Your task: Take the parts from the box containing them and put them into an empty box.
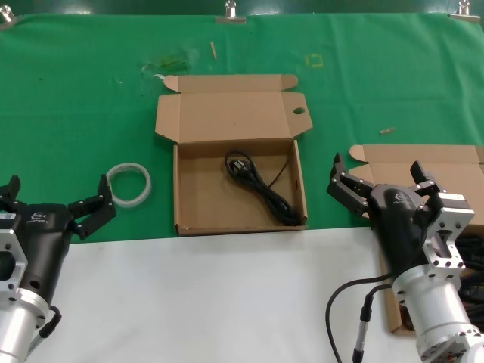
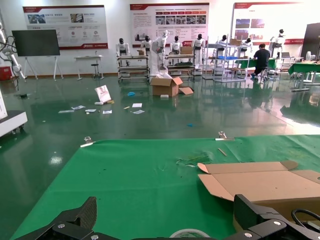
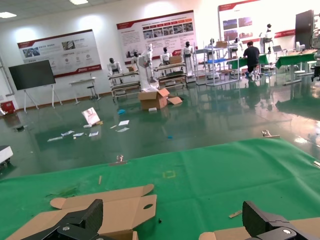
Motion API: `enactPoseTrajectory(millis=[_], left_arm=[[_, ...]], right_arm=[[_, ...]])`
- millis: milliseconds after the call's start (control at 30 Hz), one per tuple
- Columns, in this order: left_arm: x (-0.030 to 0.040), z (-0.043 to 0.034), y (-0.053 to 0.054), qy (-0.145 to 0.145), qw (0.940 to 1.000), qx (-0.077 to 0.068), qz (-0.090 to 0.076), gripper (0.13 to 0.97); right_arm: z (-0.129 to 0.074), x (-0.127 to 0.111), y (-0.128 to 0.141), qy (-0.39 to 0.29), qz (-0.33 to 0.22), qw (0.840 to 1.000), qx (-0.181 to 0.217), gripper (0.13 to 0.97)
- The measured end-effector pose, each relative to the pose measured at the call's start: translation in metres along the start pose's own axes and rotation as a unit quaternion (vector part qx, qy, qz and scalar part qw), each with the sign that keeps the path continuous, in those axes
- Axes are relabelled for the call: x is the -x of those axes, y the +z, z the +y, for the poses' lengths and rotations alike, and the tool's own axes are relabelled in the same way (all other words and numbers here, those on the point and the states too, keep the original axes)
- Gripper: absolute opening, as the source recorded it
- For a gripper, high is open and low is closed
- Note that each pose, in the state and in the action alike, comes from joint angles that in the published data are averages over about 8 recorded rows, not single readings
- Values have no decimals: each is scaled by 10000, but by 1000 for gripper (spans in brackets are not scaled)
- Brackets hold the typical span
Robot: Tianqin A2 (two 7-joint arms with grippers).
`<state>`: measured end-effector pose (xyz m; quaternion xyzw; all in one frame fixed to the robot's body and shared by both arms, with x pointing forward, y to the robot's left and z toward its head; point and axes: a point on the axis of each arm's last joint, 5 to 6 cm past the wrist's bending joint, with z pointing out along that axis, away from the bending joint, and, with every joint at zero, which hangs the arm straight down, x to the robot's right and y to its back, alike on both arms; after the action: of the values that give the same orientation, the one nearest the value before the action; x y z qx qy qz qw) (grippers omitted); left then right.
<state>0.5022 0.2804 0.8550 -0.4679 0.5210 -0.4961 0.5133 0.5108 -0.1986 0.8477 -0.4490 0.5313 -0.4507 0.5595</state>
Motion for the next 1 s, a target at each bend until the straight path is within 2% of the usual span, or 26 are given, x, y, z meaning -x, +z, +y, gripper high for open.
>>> enactPoseTrajectory(millis=[1000], left_arm=[[0,0,0,0,10000,0,0,966]], right_arm=[[0,0,0,0,0,10000,0,966]])
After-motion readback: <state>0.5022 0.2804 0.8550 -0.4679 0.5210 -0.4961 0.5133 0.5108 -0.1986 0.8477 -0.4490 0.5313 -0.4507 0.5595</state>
